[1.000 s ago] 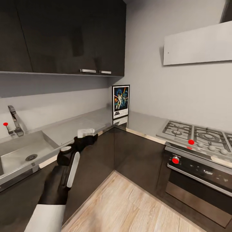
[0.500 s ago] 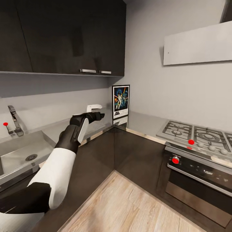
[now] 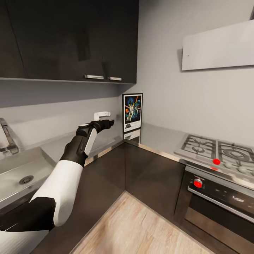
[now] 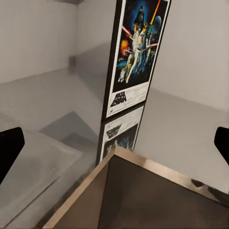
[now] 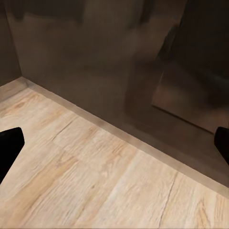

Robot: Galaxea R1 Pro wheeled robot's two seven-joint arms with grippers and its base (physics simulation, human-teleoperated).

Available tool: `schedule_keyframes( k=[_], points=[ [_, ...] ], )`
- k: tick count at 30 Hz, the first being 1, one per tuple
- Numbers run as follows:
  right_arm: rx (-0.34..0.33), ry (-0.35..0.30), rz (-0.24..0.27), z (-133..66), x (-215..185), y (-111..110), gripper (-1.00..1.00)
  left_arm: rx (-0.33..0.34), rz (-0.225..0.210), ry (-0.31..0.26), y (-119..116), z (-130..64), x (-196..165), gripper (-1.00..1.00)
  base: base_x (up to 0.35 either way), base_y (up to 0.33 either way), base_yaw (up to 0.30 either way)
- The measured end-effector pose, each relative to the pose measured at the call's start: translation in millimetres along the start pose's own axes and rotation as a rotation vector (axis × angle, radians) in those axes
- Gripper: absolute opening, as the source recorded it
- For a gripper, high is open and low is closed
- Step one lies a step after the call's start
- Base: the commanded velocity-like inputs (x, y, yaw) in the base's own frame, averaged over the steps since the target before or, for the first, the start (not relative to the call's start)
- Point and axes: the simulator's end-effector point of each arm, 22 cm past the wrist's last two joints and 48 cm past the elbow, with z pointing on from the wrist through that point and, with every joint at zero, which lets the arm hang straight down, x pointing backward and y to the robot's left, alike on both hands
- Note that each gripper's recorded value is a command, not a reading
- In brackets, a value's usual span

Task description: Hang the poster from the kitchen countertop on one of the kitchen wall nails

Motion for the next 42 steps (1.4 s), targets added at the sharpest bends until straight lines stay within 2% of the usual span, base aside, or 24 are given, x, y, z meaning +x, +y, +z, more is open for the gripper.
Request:
schedule_keyframes(
  k=[27, 34, 37, 38, 42],
  points=[
    [-0.002, 0.026, -0.004, -4.2, 10.2, 0.3, 1.00, -0.002, -0.001, 0.002, 0.6, -0.1, 0.2, 1.00, 0.277, 0.000, 0.000],
    [-0.010, 0.118, -0.008, -22.1, 46.2, 4.9, 1.00, -0.002, -0.001, 0.002, 0.8, 0.3, 0.5, 1.00, 0.147, 0.000, 0.000],
    [-0.013, 0.235, -0.013, -50.1, 89.4, 7.6, 1.00, -0.002, -0.001, 0.003, 0.8, 0.5, 0.9, 1.00, 0.085, 0.011, 0.000],
    [-0.012, 0.296, -0.019, -66.9, 110.9, 6.1, 1.00, -0.002, -0.001, 0.003, 0.7, 0.3, 0.8, 1.00, 0.245, 0.034, 0.000],
    [-0.014, 0.358, -0.026, -85.1, 131.6, 4.8, 1.00, -0.002, -0.001, 0.002, 0.7, 0.0, 0.3, 1.00, 0.237, 0.019, 0.000]
  ],
)
